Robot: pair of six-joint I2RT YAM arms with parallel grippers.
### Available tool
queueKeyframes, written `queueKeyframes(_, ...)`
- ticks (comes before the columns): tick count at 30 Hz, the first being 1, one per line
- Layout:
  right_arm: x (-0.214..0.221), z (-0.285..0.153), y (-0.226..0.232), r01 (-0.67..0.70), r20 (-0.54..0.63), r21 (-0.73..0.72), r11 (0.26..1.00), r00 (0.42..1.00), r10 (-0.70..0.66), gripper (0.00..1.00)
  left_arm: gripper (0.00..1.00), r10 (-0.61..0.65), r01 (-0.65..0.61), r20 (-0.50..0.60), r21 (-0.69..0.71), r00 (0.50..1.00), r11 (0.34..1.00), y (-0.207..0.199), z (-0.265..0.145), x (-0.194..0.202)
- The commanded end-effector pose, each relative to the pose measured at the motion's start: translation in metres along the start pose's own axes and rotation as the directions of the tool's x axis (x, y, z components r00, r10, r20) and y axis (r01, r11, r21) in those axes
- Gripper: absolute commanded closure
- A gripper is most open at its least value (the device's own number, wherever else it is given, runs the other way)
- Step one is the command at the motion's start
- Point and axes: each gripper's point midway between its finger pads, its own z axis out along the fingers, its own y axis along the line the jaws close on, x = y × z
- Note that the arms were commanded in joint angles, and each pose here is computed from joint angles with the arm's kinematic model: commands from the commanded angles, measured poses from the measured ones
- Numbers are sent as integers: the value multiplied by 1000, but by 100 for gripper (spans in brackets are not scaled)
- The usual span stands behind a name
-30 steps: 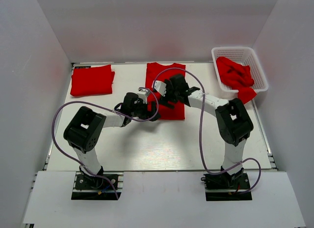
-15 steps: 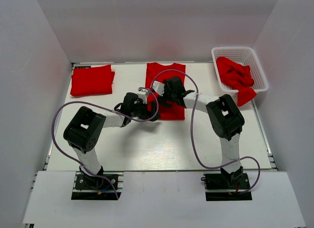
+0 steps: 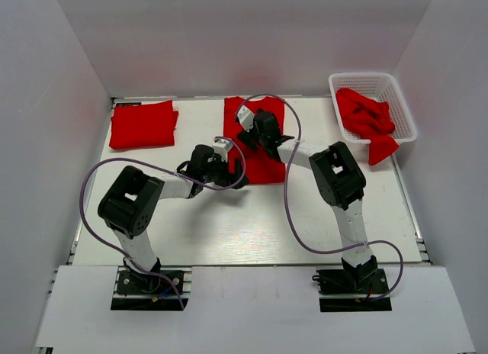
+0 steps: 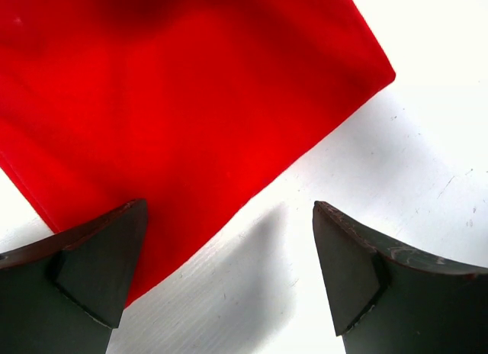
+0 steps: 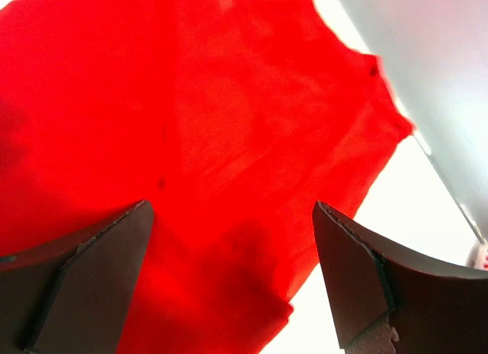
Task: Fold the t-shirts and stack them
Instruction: Fold the folded rectangular tshirt in 1/3 of the way, then grab one side of the 2/3 rectangular tshirt with both arms
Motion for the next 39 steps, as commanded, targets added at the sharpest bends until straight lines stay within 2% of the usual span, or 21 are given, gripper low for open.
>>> queueKeyframes(1,-24,8,-44,-118,58,161,980,992,110,10,0,-69,61,-157,-54,985,997,10,-12,50)
queueKeyframes(9,-34,-15,-66,-202,42,190,961,979,198,10,0,-61,53,-136,-65,989,996,7,-10,26)
queueKeyframes(11,-46,-31,-76,-293,61,196,936,956,287,10,0,-59,52,-108,-66,992,997,1,-7,0)
queueKeyframes(12,-46,-36,-78,-327,63,205,923,945,321,10,0,-74,62,-137,-93,988,994,4,-7,1)
queueKeyframes(13,-54,-44,-80,-413,91,183,892,911,403,10,0,-65,54,-115,-94,991,994,1,-3,-18)
queueKeyframes(15,-55,-59,-75,-461,66,147,875,887,457,10,0,-63,51,-105,-116,993,992,-2,-5,-40)
queueKeyframes(16,-50,-65,-66,-529,54,117,841,849,526,10,0,-63,50,-102,-128,993,991,-2,-5,-45)
queueKeyframes(17,-50,-74,-63,-546,43,102,832,838,544,10,0,-64,49,-99,-150,993,988,0,-7,-50)
queueKeyframes(18,-62,-94,-72,-612,82,100,785,791,606,10,0,-67,48,-100,-180,993,982,0,-12,-59)
queueKeyframes(19,-35,-98,-54,-623,22,107,775,781,625,10,0,-72,50,-108,-195,992,980,1,-14,-60)
queueKeyframes(21,-44,-121,-56,-697,50,77,713,717,696,10,0,-88,64,-98,-226,991,972,0,-26,-74)
queueKeyframes(22,-18,-126,-36,-713,-30,88,696,696,717,10,0,-116,78,-127,-269,985,960,5,-34,-65)
queueKeyframes(24,-1,-146,-25,-738,-112,114,665,656,747,10,0,-131,89,-109,-328,985,940,10,-44,-70)
queueKeyframes(25,8,-151,-21,-747,-145,135,651,635,759,10,0,-153,98,-128,-359,980,928,12,-54,-62)
queueKeyframes(26,15,-157,-16,-775,-167,159,612,590,790,10,0,-168,110,-125,-376,978,920,12,-58,-62)
queueKeyframes(28,35,-173,-3,-780,-255,203,593,542,801,10,0,-210,122,-152,-448,966,886,23,-68,-44)
queueKeyframes(30,48,-185,17,-798,-318,187,573,503,804,10,0,-241,140,-158,-478,958,867,27,-73,-32)
queueKeyframes(36,70,-194,44,-834,-376,199,515,421,826,10,0,-274,154,-152,-536,950,830,44,-72,-19)
queueKeyframes(39,79,-189,51,-829,-400,220,514,404,823,10,0,-278,143,-160,-564,947,813,52,-70,-13)
